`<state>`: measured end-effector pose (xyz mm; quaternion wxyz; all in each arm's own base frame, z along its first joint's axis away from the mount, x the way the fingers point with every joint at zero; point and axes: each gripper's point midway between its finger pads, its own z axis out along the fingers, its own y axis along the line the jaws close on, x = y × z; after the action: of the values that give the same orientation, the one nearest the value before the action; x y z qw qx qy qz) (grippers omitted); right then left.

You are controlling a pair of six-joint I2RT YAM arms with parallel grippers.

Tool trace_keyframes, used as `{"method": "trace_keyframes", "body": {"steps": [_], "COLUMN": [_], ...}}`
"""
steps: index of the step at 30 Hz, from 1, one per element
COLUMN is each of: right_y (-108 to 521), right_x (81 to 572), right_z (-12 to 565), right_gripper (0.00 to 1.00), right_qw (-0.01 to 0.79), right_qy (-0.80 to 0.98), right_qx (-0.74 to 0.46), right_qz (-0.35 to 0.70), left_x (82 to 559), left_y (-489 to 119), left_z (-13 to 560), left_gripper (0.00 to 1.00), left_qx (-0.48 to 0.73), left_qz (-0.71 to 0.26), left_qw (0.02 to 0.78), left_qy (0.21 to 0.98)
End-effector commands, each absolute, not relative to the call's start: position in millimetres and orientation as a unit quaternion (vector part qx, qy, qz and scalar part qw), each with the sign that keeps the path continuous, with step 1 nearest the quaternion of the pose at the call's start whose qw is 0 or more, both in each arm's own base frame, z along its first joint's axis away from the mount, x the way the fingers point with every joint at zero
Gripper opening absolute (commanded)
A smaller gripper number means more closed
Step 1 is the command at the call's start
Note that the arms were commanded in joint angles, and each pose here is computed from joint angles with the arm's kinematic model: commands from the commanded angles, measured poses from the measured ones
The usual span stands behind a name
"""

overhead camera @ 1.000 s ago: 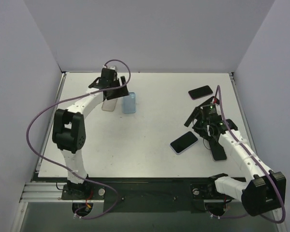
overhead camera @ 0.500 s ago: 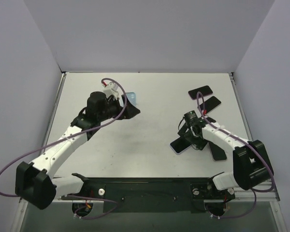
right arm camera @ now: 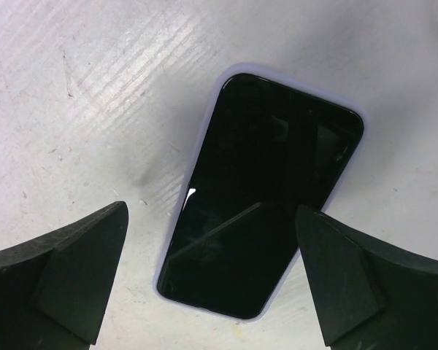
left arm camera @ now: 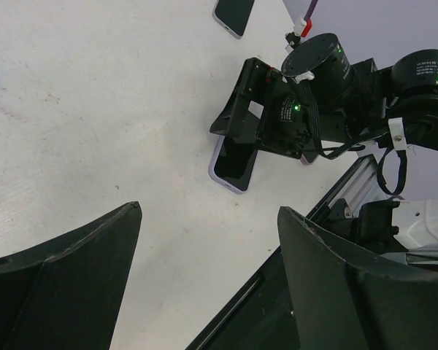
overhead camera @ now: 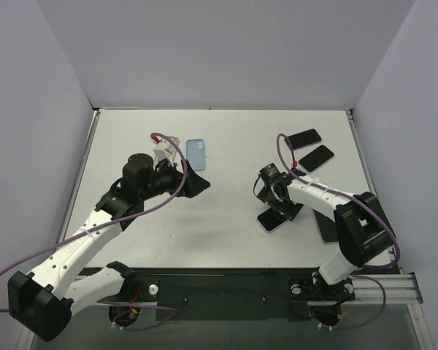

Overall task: Take the phone out of the phone case
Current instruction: Pick up the phone at the center of the board.

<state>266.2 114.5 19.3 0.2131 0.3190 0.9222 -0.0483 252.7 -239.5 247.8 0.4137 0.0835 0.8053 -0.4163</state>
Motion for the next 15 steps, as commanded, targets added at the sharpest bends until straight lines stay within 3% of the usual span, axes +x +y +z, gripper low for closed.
{"method": "trace_keyframes", "body": {"steps": [1, 8, 15], "right_y": [100.8, 80.8, 89.7], "right_x": [262.2, 251.4, 251.5], "right_z": [27.2, 48.8, 37.0], "right_gripper": [0.92, 0.94, 0.96], "right_qw": [0.228, 0.230, 0.232], "right_qy": [0.919, 0.915, 0.913], "right_qx": [0.304, 0.289, 0.308], "right_qz": [-0.101, -0.160, -0.129], "left_x": [243.9, 241.0, 240.3], "left_y": [-244.1, -248.4, -250.2], "left_z": [263.7, 268.7, 277.3], "left_gripper": [0.86, 0.86, 0.86], "left_qx": [0.109, 0.113, 0.117], "left_qz": [-0.428, -0.435, -0.440], "left_qw": [0.427, 0.427, 0.429], "left_qy": [0.789, 0.784, 0.780]}}
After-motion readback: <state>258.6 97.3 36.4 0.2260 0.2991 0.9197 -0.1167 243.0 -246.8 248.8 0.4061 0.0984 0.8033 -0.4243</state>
